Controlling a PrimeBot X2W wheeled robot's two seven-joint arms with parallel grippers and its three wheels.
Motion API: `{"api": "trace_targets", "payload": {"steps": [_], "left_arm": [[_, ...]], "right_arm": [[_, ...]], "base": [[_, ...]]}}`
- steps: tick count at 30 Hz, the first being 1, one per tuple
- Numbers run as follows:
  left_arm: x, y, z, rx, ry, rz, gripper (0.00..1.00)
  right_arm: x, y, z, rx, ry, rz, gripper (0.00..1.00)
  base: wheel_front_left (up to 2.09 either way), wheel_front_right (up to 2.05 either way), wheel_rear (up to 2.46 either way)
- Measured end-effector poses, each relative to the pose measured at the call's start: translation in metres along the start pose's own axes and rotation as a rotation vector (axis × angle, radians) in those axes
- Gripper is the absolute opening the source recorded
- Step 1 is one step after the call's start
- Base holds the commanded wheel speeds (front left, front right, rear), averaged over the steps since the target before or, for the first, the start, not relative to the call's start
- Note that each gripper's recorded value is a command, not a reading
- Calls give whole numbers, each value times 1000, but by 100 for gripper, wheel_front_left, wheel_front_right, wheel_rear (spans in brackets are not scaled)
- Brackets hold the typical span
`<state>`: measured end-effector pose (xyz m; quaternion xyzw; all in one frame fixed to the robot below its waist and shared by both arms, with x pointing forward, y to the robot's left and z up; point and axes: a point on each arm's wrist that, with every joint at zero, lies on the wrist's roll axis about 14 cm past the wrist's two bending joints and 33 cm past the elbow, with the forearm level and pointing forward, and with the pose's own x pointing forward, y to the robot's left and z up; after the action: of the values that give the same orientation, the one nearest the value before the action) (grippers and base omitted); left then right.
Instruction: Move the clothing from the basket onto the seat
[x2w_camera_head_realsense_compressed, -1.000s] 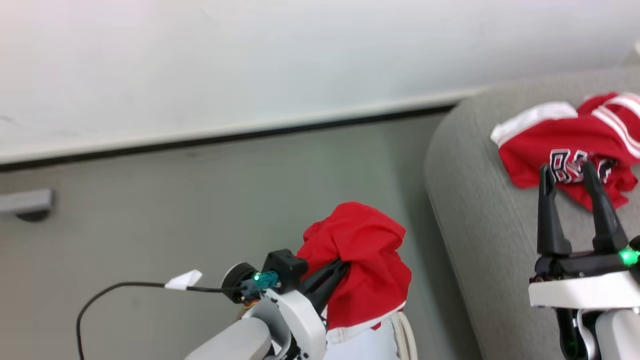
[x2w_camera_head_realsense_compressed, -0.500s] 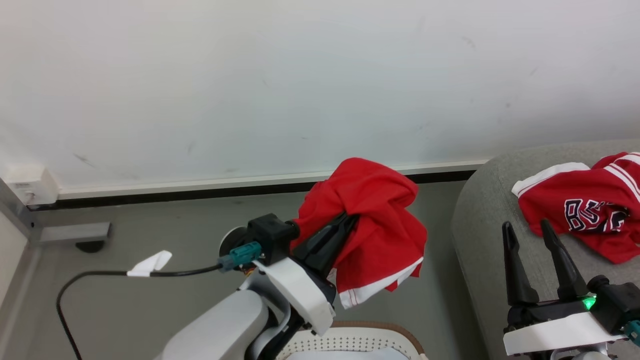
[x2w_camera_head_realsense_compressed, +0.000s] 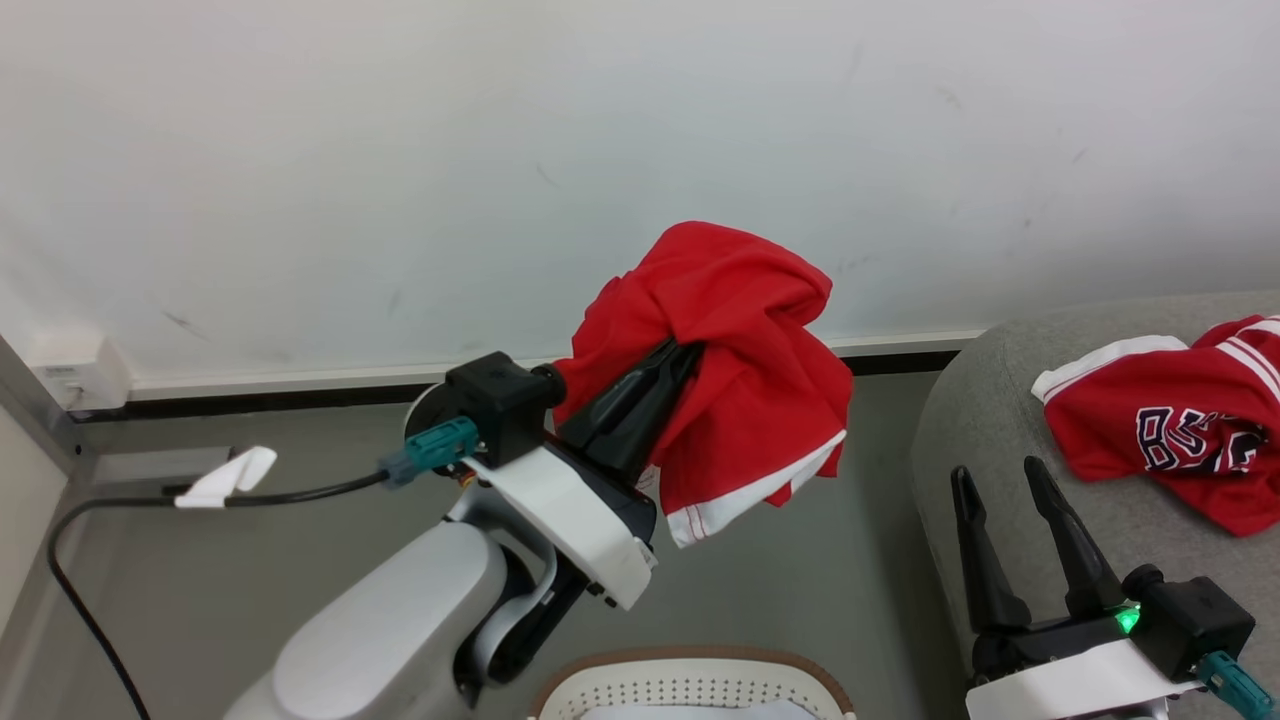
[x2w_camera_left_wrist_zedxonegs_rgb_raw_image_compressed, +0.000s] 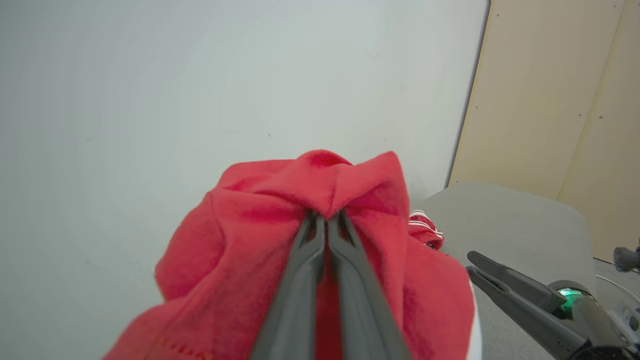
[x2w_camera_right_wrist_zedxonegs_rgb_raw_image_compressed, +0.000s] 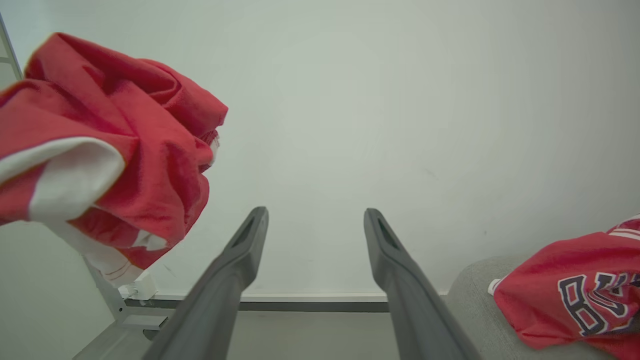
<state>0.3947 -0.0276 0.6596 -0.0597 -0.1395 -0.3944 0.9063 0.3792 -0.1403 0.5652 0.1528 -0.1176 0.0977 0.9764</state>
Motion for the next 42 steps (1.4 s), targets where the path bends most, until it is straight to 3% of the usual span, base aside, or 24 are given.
{"api": "trace_targets", "payload": {"steps": [10,22,42], "left_arm": [[1,6,-6,-11,8,12,0],[-7,13,-26,-33,57,40,0],[-30,-10,-43,-69,108,32,0]], "right_arm": [[1,7,-14,-12,45,30,100],[-1,71,-39,-99,136,317,100],[28,126,-65,-145,198,491,100]], "base": [[0,0,0],[0,0,0],[0,0,0]]}}
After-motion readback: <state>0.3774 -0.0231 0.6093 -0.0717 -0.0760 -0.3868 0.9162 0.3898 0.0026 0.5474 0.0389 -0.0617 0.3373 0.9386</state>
